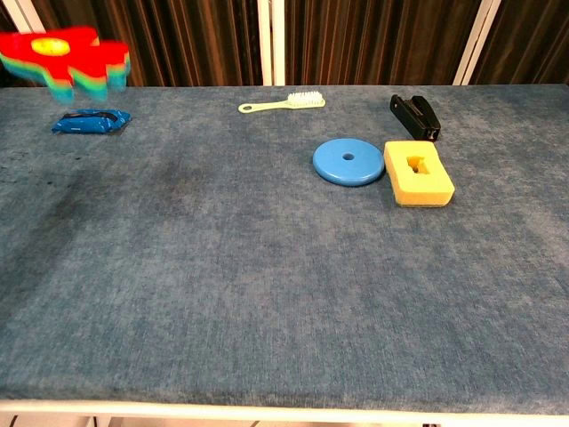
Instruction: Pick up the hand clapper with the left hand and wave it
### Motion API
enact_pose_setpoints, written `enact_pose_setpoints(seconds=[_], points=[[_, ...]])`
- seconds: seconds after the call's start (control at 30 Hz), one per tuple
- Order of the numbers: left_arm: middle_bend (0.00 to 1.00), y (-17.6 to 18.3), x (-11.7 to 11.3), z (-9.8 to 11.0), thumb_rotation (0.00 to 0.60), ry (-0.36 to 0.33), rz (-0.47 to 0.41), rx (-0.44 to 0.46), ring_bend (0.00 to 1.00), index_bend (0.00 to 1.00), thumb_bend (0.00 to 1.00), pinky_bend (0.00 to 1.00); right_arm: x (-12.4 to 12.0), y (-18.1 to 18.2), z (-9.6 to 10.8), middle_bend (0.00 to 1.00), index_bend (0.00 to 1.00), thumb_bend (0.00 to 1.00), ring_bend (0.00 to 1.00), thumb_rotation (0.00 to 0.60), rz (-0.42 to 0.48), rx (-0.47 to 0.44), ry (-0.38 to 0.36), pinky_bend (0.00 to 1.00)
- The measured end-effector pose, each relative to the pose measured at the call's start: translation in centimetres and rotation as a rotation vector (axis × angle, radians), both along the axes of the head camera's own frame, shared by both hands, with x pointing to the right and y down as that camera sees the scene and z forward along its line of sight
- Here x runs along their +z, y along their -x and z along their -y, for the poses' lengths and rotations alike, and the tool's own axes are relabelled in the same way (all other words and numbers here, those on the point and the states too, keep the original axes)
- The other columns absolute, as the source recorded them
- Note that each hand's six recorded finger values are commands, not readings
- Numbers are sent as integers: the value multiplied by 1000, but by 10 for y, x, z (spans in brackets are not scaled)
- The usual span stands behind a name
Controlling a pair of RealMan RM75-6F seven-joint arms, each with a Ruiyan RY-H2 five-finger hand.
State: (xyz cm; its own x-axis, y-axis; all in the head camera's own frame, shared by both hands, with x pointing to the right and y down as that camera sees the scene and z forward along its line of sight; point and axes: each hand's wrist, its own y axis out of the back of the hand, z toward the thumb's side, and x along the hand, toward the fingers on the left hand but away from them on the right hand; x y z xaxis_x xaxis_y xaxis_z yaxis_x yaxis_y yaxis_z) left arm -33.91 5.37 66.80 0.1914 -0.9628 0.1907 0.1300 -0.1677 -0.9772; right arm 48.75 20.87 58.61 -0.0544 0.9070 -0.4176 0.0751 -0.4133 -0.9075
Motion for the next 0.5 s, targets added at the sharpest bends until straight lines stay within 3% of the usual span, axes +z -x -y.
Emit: enact_pose_setpoints(seconds=[0.1, 0.17, 0.27, 0.4, 0.5], points=[[1000, 1, 3, -1, 600, -61, 127, 69, 1000, 1000, 662, 1000, 1, 1, 0, 0, 0, 311, 0, 600, 0, -3, 2, 0], [1000, -1, 4, -3, 600, -68, 116, 68, 1000, 1000, 661, 1000, 1, 1, 1, 0, 0, 312, 0, 600, 0, -5, 3, 0], [1000, -9, 6, -8, 600, -36, -8, 17, 1000, 1000, 660, 1000, 2, 2, 0, 0, 0, 311, 0, 600, 0, -5, 6, 0], [1000, -21, 10, -18, 600, 62, -205, -117, 1000, 1000, 658, 1000, 2, 2, 0, 0, 0, 311, 0, 600, -2, -7, 8, 0], [1000, -31, 14, -29, 600, 131, -292, -192, 1000, 1000, 654, 1000, 2, 2, -1, 0, 0, 311, 0, 600, -3, -5, 10, 0]])
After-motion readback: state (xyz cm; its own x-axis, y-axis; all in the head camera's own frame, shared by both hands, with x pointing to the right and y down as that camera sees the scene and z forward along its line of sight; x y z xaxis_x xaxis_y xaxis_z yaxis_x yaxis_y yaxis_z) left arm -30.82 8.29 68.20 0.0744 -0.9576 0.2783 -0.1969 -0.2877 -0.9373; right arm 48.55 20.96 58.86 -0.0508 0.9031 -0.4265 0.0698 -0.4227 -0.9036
